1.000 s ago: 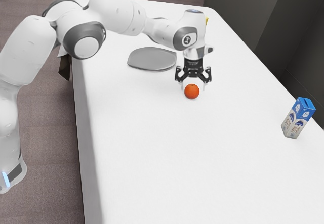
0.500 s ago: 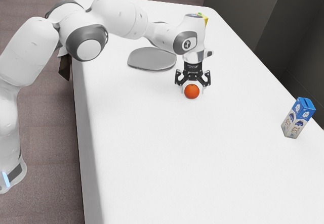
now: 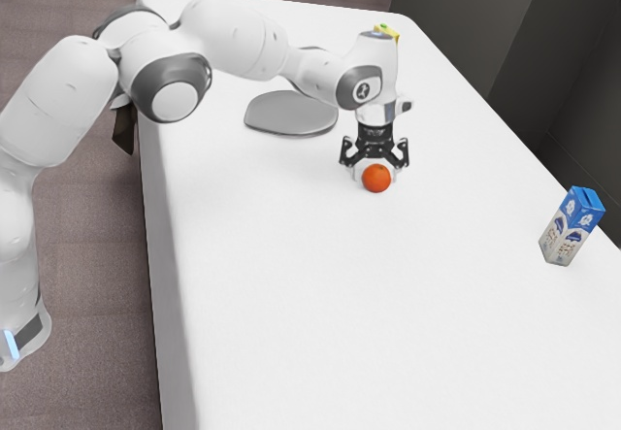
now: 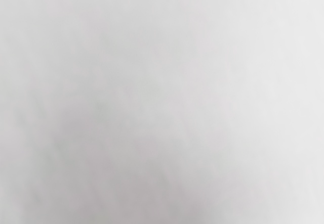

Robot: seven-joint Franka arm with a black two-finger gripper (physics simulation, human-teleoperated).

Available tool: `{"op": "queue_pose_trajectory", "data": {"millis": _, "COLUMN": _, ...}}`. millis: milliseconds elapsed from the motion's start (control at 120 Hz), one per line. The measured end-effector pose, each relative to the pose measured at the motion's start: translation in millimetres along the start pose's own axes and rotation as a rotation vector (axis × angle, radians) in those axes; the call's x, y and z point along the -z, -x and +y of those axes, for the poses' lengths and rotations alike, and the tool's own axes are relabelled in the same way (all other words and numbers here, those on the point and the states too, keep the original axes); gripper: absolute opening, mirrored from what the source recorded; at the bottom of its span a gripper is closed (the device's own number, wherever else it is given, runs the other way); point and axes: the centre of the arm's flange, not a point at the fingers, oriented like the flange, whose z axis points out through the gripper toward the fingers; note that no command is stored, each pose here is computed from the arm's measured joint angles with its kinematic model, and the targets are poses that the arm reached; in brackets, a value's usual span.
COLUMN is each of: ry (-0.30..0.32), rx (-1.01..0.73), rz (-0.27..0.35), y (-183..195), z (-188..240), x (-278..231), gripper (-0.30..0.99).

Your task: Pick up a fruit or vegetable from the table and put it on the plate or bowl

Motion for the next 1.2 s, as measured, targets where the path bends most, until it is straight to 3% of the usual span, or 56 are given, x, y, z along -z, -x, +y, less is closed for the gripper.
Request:
{"op": "queue_pose_trajectory", "data": {"millis": 75, "ry": 0.007, "rx": 0.003, "rz": -0.001, "y": 1, "z": 1, "x": 1, "gripper": 0.88}}
{"op": "queue_pose_trajectory", "data": {"millis": 208, "ry": 0.02, "rx": -0.002, "rz": 0.007, "y": 5, "z": 5, "x": 11, "gripper": 0.59}}
{"op": "queue_pose_trajectory", "data": {"millis": 492, "ry": 0.037, "rx": -0.01, "rz": -0.015, "y": 24, "z": 19, "x": 8, "gripper": 0.63}}
{"op": "queue_pose_trajectory", "data": {"millis": 642, "ry": 0.044, "rx": 0.018, "rz": -0.021, "y": 26, "z": 21, "x": 10, "gripper": 0.38}}
{"op": "queue_pose_trajectory", "data": {"millis": 742, "ry": 0.056, "rx": 0.034, "rz": -0.009, "y": 31, "z": 25, "x": 24, "gripper": 0.33}}
{"op": "queue_pose_trajectory", "data": {"millis": 808, "ry": 0.082, "rx": 0.011, "rz": 0.029, "y": 49, "z": 32, "x": 69, "gripper": 0.32}}
{"op": "queue_pose_trajectory", "data": {"millis": 900, "ry": 0.052, "rx": 0.085, "rz": 0.039, "y": 50, "z": -27, "x": 111, "gripper": 0.31}}
{"op": "queue_pose_trajectory", "data": {"millis": 1075, "ry": 0.001, "rx": 0.334, "rz": 0.077, "y": -40, "z": -164, "x": 165, "gripper": 0.3}}
{"op": "queue_pose_trajectory", "data": {"millis": 1150, "ry": -0.014, "rx": 0.396, "rz": 0.081, "y": -67, "z": -202, "x": 174, "gripper": 0.3}}
{"op": "queue_pose_trajectory", "data": {"millis": 1200, "ry": -0.014, "rx": 0.396, "rz": 0.09, "y": -74, "z": -205, "x": 181, "gripper": 0.3}}
